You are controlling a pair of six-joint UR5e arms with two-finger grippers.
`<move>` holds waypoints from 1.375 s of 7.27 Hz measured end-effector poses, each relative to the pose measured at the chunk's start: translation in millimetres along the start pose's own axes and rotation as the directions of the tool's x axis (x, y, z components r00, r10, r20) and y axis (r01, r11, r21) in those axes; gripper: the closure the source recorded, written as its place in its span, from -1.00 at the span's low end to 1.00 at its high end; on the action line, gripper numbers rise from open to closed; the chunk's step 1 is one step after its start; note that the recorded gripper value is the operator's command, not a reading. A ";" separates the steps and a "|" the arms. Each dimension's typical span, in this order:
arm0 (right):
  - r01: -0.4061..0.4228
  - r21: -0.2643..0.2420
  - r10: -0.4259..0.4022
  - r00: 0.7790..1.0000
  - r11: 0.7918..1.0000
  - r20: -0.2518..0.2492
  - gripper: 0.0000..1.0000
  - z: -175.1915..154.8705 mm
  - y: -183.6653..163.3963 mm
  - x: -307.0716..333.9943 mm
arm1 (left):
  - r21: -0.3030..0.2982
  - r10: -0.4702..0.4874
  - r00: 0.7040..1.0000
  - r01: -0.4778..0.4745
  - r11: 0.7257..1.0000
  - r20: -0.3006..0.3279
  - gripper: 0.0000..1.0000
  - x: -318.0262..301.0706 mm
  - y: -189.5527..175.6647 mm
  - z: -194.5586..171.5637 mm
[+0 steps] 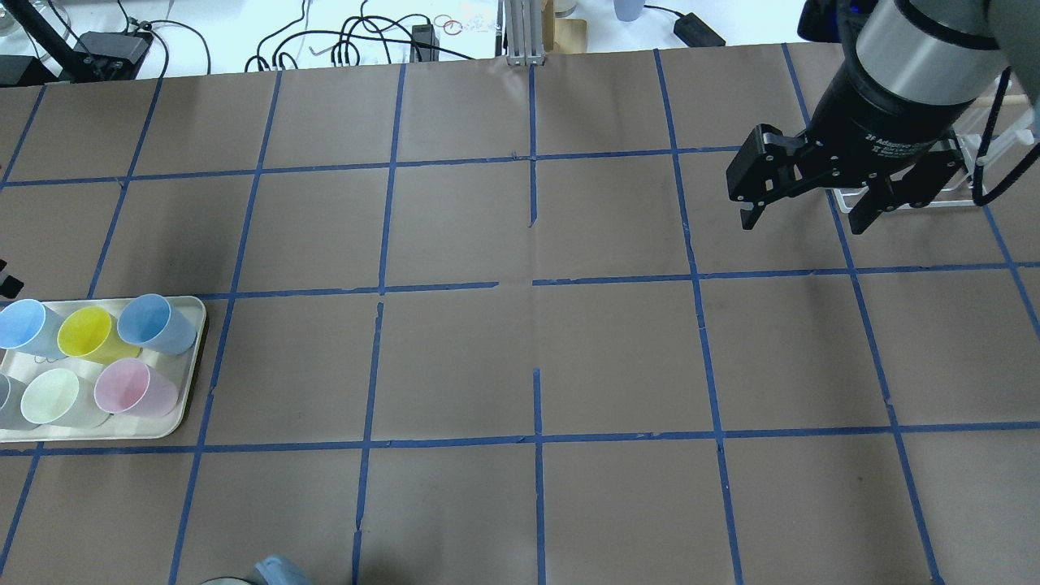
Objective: Transfer IKEA cup to right arm and place on rack
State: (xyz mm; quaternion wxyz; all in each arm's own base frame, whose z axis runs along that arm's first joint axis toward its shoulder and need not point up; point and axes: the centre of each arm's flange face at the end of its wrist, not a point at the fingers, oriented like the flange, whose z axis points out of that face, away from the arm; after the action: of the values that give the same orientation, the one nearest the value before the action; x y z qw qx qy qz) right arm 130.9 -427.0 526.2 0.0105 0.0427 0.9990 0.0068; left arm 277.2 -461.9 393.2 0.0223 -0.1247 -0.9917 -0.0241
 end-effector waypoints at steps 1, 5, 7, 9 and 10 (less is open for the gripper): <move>0.000 -0.001 0.000 1.000 1.000 0.000 -1.00 -0.1 0.5 0.0 | 0.005 0.012 1.000 -0.012 1.000 0.000 -1.00 -36.2 25.9 22.0; 0.000 -0.005 0.000 1.000 1.000 0.000 -1.00 0.4 2.8 0.2 | -0.025 -0.042 0.999 0.042 0.999 -0.020 -1.00 -123.1 76.4 98.6; -0.001 -0.007 0.001 1.000 1.000 -0.005 -1.00 0.8 2.5 1.0 | -0.071 -0.062 0.997 0.060 0.996 -0.040 -1.00 -141.2 83.3 130.9; -0.002 -0.008 0.002 1.000 1.000 -0.005 -1.00 3.2 1.1 1.2 | -0.079 -0.072 0.996 0.068 0.995 -0.047 -1.00 -151.2 84.1 152.2; -0.002 -0.008 0.002 1.000 1.000 -0.004 -1.00 4.4 0.8 1.1 | -0.080 -0.074 0.996 0.070 0.994 -0.043 -1.00 -155.2 83.1 159.1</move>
State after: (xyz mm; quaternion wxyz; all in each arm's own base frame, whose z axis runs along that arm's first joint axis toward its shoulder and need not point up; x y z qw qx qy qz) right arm 130.0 -426.1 521.8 0.0088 0.0435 0.9990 0.0108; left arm 441.9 -411.2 230.2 0.0394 -0.0892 -0.9930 -0.0666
